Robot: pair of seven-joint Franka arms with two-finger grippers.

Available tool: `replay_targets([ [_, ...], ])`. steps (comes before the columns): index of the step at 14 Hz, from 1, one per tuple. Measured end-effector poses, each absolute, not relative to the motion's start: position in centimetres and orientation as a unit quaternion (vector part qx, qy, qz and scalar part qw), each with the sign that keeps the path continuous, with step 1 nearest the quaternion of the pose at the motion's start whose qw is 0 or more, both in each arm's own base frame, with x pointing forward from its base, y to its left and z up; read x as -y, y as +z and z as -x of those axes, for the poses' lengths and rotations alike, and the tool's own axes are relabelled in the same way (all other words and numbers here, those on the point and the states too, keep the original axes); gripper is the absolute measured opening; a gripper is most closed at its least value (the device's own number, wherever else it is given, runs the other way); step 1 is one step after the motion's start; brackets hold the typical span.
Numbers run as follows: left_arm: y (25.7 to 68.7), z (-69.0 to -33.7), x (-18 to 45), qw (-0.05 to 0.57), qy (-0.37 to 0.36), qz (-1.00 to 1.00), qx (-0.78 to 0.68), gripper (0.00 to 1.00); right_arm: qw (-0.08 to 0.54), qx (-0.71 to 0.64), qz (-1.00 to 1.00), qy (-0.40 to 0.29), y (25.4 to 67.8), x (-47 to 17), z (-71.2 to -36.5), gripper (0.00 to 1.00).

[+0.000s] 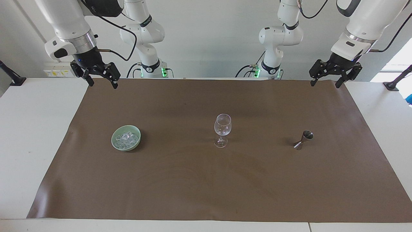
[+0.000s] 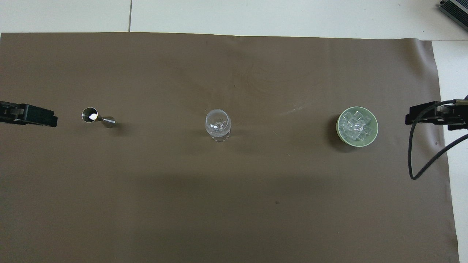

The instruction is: Pour wine and add ice with both arms

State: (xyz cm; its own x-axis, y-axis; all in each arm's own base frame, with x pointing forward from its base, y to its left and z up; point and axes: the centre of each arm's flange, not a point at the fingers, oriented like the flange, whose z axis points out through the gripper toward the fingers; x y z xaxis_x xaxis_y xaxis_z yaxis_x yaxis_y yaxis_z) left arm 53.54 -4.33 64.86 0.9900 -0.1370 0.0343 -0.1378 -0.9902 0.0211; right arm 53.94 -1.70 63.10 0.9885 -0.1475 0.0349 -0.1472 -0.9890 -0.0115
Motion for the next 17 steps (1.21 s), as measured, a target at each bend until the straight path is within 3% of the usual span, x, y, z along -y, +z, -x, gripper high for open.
replay_targets([
  [17,64.4,-54.9,4.4,0.012,0.036,-0.997,0.068,1.00,0.004,-0.074,0.997,-0.018,63.1,1.7,-53.9,1.00],
])
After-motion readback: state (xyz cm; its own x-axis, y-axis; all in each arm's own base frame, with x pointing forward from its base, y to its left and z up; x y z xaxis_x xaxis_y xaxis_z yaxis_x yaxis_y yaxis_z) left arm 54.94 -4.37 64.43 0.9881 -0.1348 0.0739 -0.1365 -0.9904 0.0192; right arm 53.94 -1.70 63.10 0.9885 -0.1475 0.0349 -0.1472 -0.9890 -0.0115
